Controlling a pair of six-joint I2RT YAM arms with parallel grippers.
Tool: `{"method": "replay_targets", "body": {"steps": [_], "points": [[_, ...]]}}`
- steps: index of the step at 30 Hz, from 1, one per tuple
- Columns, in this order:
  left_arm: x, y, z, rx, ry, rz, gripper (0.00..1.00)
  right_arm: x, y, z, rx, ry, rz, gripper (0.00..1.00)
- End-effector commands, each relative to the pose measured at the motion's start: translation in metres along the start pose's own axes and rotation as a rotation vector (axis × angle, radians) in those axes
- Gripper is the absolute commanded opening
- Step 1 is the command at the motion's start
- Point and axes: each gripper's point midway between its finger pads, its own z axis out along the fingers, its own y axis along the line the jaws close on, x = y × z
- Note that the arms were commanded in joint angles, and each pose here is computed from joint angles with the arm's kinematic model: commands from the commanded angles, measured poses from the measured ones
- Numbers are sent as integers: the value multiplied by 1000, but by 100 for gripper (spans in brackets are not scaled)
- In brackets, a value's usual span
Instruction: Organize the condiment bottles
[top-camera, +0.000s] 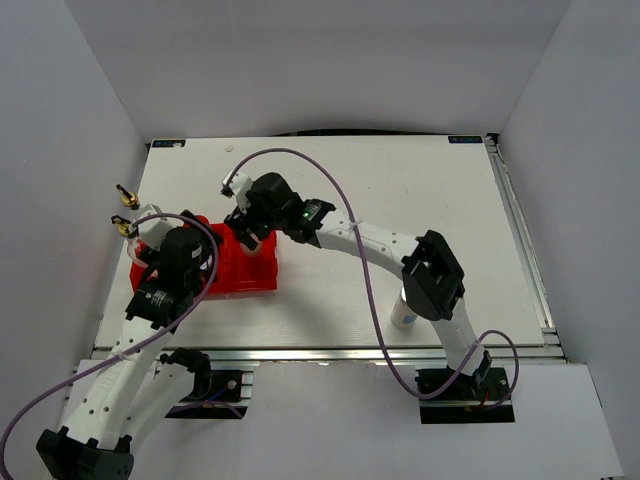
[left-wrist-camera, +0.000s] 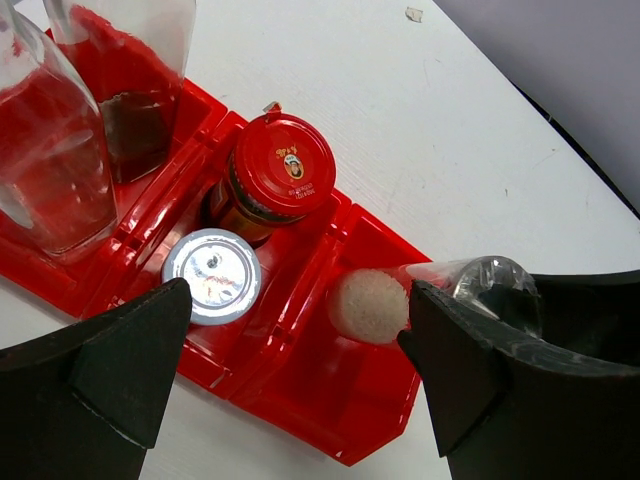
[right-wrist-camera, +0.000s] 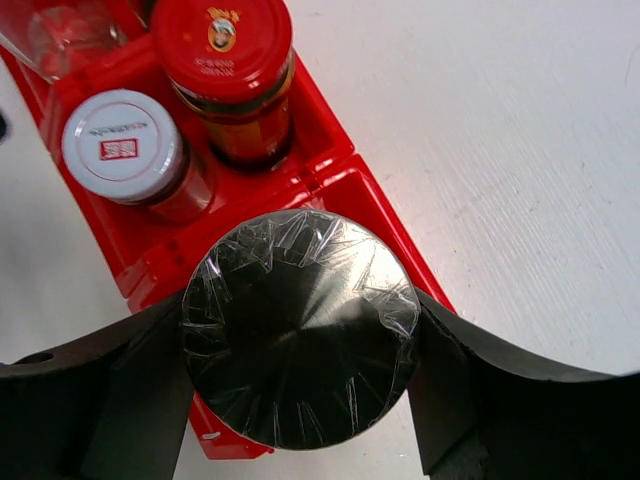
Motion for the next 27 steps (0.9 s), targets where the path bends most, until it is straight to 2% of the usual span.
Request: {"method": "replay_targets", "body": {"steps": [1,13,16,19,22,23,26,27], "points": [[2,-1,0,10,3,-3,98,-62,-11,-13,62,-165,-38,18],[5,-2,2,20,10,1,98,-42,-30,12,158,-135,-46,22],[6,-2,3,19,11,5,98,-41,-32,14,168,-133,-41,25],[7,-2,3,20,12,5,98,-41,-32,14,169,-136,-37,32],[6,-3,3,21,11,4,98,-40,-32,13,169,-133,-34,48],[6,-3,3,20,12,6,98,-39,-32,13,167,-127,-31,59],[6,-3,3,22,12,6,98,-40,-28,10,148,-128,-32,80],[5,-3,3,21,11,4,98,-39,-27,9,142,-126,-32,83]]}}
